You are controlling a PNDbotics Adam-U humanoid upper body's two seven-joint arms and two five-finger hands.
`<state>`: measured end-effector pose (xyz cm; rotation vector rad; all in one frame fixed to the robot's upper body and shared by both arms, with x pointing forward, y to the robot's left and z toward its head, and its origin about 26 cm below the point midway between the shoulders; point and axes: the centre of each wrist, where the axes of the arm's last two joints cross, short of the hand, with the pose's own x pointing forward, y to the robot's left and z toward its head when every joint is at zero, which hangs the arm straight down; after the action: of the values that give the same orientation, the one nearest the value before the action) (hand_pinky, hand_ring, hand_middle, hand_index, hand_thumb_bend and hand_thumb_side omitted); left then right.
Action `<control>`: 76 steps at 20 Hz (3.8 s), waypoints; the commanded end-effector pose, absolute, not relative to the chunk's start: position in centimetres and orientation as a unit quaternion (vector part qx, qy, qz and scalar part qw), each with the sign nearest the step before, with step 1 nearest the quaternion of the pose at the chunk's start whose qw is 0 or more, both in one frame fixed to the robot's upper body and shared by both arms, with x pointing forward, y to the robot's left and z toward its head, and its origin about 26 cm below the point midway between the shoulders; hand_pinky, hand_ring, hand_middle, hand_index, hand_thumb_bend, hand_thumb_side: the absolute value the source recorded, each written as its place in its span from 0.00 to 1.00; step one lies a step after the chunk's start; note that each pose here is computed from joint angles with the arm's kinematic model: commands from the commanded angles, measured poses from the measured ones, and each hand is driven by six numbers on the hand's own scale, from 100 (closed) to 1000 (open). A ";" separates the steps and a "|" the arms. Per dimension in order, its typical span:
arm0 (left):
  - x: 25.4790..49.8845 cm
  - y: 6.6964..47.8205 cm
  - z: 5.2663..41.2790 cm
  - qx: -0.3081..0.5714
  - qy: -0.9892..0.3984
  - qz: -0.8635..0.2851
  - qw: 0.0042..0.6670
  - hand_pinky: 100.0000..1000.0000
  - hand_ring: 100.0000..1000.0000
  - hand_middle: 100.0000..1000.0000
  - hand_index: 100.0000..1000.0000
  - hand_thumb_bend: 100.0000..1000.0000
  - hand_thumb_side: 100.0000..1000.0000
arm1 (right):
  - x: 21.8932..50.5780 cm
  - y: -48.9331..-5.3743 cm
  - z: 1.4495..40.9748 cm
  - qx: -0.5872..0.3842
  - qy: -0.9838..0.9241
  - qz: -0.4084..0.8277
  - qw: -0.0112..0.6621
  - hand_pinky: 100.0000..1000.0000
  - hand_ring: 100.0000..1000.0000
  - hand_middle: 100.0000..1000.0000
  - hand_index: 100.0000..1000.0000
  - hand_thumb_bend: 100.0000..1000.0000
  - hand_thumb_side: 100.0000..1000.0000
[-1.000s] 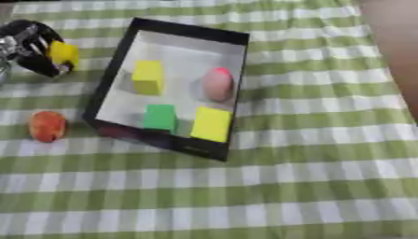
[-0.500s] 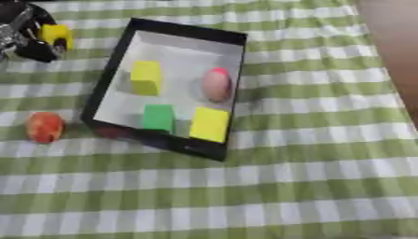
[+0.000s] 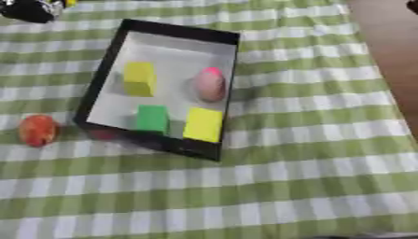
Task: Pick up objects on the table and place them in the box.
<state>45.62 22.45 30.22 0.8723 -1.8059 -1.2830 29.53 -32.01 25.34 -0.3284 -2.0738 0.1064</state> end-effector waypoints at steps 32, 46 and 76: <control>41.7 12.8 26.1 0.236 -0.564 -0.725 0.318 0.75 0.72 0.69 0.76 0.46 0.05 | 29.2 -32.1 26.6 -0.140 -0.867 0.046 0.477 0.91 0.78 0.65 0.75 0.29 0.23; 39.9 20.0 30.9 0.300 -0.632 -0.638 0.321 0.78 0.74 0.73 0.83 0.57 0.29 | 29.1 -32.5 26.8 -0.146 -0.868 0.043 0.473 0.91 0.78 0.65 0.75 0.34 0.21; 31.0 34.0 24.9 0.299 -0.495 -0.552 0.601 0.81 0.78 0.77 0.84 0.66 0.37 | 29.1 -32.4 27.2 -0.145 -0.874 0.038 0.463 0.91 0.78 0.65 0.75 0.35 0.20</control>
<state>31.20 33.48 23.81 0.6447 -1.1629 -1.2820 29.50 -32.36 26.24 -0.3445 -2.1170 0.0787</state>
